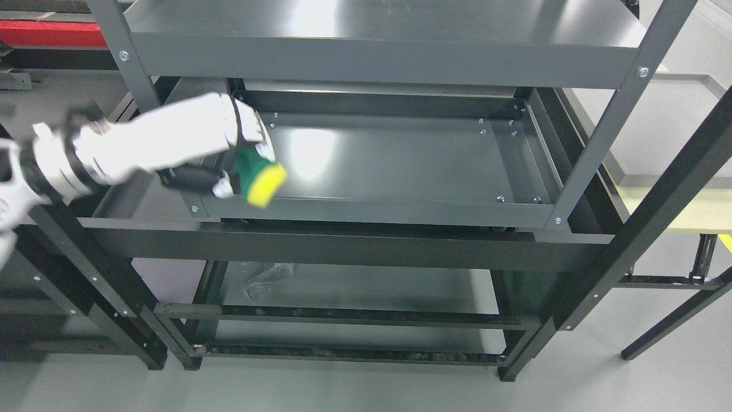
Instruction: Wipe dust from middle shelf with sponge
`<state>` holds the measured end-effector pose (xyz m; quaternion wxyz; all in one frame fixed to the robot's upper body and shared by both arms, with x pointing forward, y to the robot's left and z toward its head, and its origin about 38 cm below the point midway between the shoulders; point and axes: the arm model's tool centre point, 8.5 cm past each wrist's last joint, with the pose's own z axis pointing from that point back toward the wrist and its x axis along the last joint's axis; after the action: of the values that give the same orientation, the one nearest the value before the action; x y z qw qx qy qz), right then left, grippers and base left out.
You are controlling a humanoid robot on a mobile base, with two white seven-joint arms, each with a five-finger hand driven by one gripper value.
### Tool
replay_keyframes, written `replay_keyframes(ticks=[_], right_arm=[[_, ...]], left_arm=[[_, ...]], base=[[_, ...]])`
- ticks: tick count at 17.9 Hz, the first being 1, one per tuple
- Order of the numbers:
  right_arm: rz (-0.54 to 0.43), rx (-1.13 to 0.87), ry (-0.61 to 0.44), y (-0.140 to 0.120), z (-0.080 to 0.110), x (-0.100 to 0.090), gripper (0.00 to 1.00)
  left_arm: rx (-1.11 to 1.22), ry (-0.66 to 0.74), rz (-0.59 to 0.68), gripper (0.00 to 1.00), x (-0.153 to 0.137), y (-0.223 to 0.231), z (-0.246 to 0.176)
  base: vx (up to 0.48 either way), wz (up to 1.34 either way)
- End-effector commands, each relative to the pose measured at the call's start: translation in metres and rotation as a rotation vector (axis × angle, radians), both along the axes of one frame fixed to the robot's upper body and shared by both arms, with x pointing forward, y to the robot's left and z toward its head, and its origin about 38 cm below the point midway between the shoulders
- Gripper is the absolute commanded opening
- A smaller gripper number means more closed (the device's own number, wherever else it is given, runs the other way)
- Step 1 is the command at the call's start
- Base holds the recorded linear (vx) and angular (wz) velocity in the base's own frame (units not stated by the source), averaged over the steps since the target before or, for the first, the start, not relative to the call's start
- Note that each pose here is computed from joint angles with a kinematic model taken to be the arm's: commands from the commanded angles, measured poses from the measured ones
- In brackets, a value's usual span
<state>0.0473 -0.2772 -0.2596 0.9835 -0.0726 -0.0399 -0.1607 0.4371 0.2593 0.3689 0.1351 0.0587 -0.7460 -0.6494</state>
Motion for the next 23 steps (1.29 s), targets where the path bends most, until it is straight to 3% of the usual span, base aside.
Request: replay_keyframes(ticks=[1,5,7,9,11,15,18,23], right_arm=[[-0.005,0.001,0.052,-0.010,0.001,-0.001,1.00],[-0.005,0.002,0.051,-0.010,0.001,-0.001,1.00],[-0.005,0.002,0.051,-0.010,0.001,-0.001,1.00],[-0.005,0.003,0.053,-0.010,0.001,-0.001,1.00],[-0.005,0.002,0.051,-0.010,0.001,-0.001,1.00],[-0.005,0.002,0.050,-0.010,0.001,0.000,1.00],[-0.005,0.002,0.051,-0.010,0.001,-0.001,1.00],[-0.005,0.003,0.053,-0.010,0.001,-0.001,1.00]], left_arm=[[-0.505,0.214,-0.057,0.00,-0.007,-0.053,-0.095],[-0.918,0.387,0.154,0.00,0.021,-0.025,-0.162],[-1.014,0.456,0.266,0.00,0.018,-0.009,-0.200],[-1.136,0.571,0.377,0.00,0.022,0.006,-0.212],[-1.200,0.695,0.443,0.00,0.012,0.014,-0.209],[-1.234,0.778,0.488,0.00,-0.008,0.019,-0.195],[-1.264,0.769,0.454,0.00,-0.027,0.006,-0.181],[-1.292,0.712,0.398,0.00,-0.005,-0.006,-0.133]], base=[[0.000,0.00],[0.000,0.00],[0.000,0.00],[0.000,0.00],[0.000,0.00],[0.000,0.00],[0.000,0.00],[0.000,0.00]])
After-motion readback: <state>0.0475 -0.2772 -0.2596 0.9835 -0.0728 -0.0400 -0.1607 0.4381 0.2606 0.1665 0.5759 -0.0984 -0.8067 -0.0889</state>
